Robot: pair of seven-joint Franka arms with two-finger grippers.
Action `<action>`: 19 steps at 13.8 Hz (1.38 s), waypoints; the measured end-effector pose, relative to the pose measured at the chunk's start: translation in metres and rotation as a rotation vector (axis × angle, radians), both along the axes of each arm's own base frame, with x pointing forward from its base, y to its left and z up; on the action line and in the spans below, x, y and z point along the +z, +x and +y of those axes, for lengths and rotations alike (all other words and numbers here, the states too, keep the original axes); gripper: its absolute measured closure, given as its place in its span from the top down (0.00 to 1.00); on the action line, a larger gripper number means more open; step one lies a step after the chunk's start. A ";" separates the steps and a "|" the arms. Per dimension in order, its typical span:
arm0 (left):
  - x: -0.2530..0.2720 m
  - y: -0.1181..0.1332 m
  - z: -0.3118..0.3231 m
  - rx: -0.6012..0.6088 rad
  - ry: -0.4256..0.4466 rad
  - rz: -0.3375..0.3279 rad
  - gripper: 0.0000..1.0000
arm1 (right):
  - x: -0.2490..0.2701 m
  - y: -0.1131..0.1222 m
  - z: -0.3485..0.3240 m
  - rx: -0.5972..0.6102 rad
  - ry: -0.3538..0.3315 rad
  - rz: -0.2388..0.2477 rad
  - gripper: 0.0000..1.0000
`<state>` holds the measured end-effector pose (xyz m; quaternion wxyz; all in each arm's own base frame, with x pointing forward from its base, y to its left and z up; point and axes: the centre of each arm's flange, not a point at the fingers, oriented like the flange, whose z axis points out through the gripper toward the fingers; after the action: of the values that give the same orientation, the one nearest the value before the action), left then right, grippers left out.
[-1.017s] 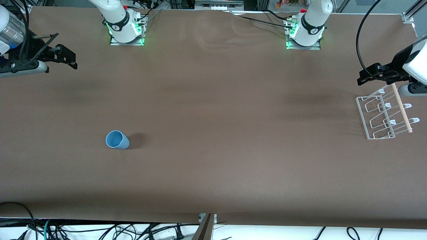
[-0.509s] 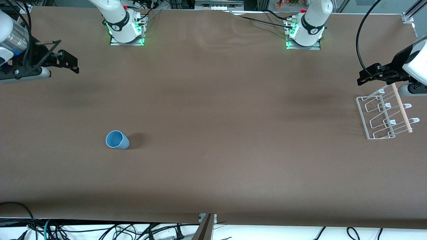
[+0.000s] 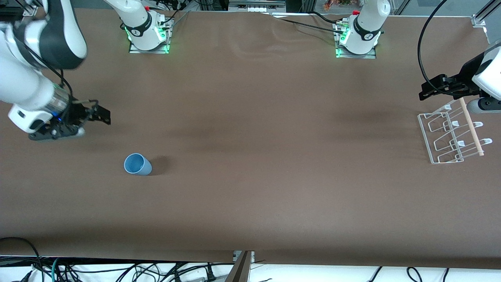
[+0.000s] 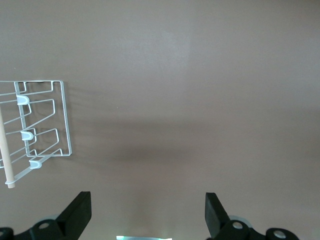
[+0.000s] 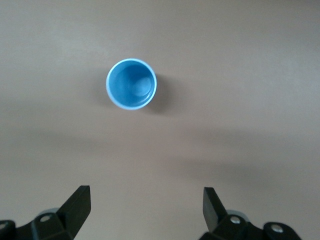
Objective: Transfer cup to left arm and place on rack
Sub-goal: 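Reach the right gripper down to the light blue cup, then close the right gripper on the blue cup's rim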
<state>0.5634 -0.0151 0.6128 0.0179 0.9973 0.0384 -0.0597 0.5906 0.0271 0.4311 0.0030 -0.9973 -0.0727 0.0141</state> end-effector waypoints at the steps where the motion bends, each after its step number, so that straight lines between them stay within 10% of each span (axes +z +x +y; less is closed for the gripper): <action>1: 0.000 0.000 0.000 0.000 0.000 0.000 1.00 | -0.015 0.003 -0.004 0.000 -0.001 -0.009 1.00; 19: -0.010 0.005 0.026 0.047 -0.011 0.018 1.00 | -0.189 0.078 -0.002 -0.050 0.026 0.018 0.87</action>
<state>0.5683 0.0105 0.6030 0.0244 0.9955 0.0615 -0.0683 0.6684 0.0250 0.2417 0.0171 -0.9985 -0.0479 0.0218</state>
